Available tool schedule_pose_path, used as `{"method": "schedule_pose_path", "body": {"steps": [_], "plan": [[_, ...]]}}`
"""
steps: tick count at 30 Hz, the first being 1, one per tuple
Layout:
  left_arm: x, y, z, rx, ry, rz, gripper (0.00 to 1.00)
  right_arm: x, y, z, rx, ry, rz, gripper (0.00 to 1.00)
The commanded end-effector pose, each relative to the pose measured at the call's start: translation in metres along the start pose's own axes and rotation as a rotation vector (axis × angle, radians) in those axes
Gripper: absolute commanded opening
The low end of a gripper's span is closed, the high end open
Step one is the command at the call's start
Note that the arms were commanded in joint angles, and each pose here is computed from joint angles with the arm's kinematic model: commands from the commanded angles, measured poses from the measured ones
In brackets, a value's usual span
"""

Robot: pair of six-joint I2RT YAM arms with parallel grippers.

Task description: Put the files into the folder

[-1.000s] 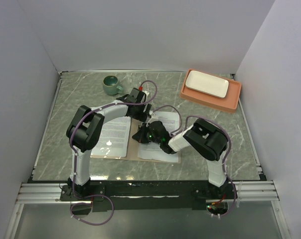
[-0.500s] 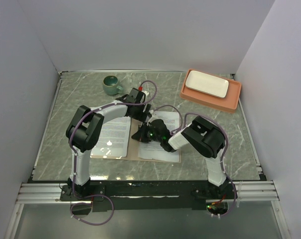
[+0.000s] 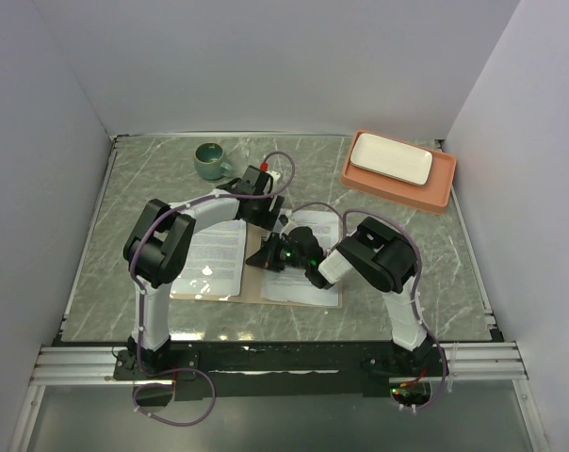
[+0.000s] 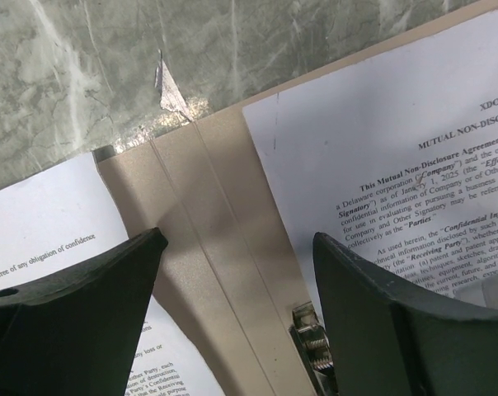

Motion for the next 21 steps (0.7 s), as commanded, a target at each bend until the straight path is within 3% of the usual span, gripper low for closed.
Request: {"method": "schedule_pose_path", "body": {"steps": [1,10,21], "plan": [[0.004,-0.029,-0.008,0.029,-0.070,0.137,0.81,0.020,-0.026,-0.063,-0.035,-0.252,0.095,0.00],[0.038,0.018,-0.010,0.034,-0.125,0.039,0.83,0.018,0.021,0.014,0.123,-0.191,0.056,0.08],[0.061,0.032,-0.013,0.023,-0.176,0.004,0.83,0.020,0.039,0.071,0.172,-0.057,0.061,0.13]]}}
Point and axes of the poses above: each gripper's point midway between its finger pads, its own x axis back along the fingers, its own z axis along the line the jaws close on, y = z × x, the point moved 5 cm from there along x, back along the fingers, and after that the axes turned 8 degrees about -x, right-handed, at the moved point
